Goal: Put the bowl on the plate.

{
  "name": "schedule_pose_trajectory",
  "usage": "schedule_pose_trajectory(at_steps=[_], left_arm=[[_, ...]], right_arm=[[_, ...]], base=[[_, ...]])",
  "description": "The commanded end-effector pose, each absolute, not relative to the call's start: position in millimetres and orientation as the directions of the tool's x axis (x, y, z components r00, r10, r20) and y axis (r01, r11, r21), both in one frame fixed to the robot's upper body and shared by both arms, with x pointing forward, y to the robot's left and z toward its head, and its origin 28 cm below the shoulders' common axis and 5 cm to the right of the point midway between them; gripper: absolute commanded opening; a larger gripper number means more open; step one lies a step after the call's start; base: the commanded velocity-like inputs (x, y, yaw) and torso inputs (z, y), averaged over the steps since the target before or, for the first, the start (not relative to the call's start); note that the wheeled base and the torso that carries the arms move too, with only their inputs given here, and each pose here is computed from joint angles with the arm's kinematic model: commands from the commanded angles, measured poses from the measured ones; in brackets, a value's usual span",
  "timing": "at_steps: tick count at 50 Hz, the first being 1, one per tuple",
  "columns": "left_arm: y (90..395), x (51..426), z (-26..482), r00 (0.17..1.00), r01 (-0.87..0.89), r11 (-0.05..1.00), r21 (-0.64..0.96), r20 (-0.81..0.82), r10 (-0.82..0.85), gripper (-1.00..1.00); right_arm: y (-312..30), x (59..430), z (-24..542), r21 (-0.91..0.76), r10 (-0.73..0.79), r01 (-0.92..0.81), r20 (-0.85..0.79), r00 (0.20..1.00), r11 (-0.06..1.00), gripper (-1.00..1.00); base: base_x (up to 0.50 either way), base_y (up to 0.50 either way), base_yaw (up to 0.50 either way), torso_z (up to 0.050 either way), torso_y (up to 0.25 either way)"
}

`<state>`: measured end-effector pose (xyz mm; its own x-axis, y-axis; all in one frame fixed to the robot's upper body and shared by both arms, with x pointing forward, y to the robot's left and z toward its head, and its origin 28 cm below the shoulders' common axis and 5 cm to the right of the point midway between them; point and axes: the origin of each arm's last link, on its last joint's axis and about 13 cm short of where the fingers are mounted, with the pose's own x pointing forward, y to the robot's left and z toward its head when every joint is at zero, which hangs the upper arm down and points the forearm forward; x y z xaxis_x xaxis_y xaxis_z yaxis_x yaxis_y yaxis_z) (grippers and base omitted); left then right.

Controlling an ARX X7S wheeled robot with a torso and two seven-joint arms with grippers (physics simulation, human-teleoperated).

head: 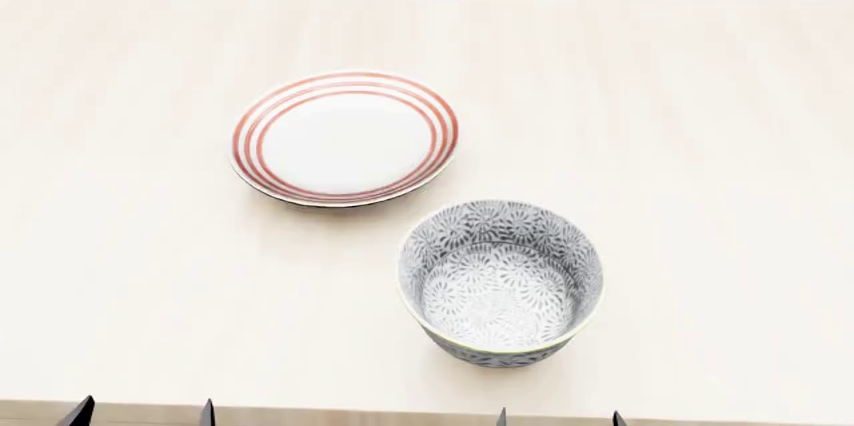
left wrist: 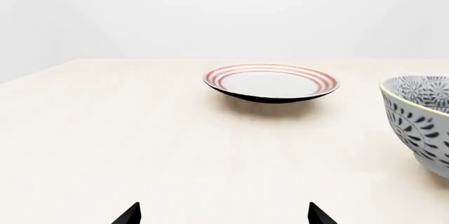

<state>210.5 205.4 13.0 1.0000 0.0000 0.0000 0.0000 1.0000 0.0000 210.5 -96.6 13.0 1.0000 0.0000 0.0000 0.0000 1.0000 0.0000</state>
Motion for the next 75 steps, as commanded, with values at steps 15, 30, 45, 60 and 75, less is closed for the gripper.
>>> schedule_pose_trajectory(at_steps=[15,30,45,60,75], left_arm=[[205,209,10,1.000,-0.007,1.000,0.017,-0.015,0.008,1.00],[215,218,68,0.958,-0.091,0.995,0.044,0.277,0.075,1.00],[246,215,146,0.715,-0.325,0.943,-0.072,0.633,0.295,1.00],[245,211,151,0.672,-0.341,0.937,-0.076,0.677,0.299,1.00],[226,221,128,0.884,-0.167,0.986,-0.014,0.441,0.156,1.00]], right_arm=[[-96,209,13,0.004,-0.002,0.002,-0.012,1.000,1.000,1.00],[-107,222,57,0.074,-0.107,0.093,0.214,0.971,0.993,1.00],[-122,220,126,0.207,-0.228,0.130,0.569,0.790,0.970,1.00],[-123,218,133,0.228,-0.250,0.139,0.590,0.768,0.964,1.00],[-121,215,139,0.220,-0.244,0.137,0.594,0.766,0.966,1.00]], base=[[0.00,0.00,0.00,0.000,0.000],[0.00,0.00,0.00,0.000,0.000],[0.15,0.00,0.00,0.000,0.000],[0.50,0.00,0.00,0.000,0.000],[0.23,0.00,0.00,0.000,0.000]])
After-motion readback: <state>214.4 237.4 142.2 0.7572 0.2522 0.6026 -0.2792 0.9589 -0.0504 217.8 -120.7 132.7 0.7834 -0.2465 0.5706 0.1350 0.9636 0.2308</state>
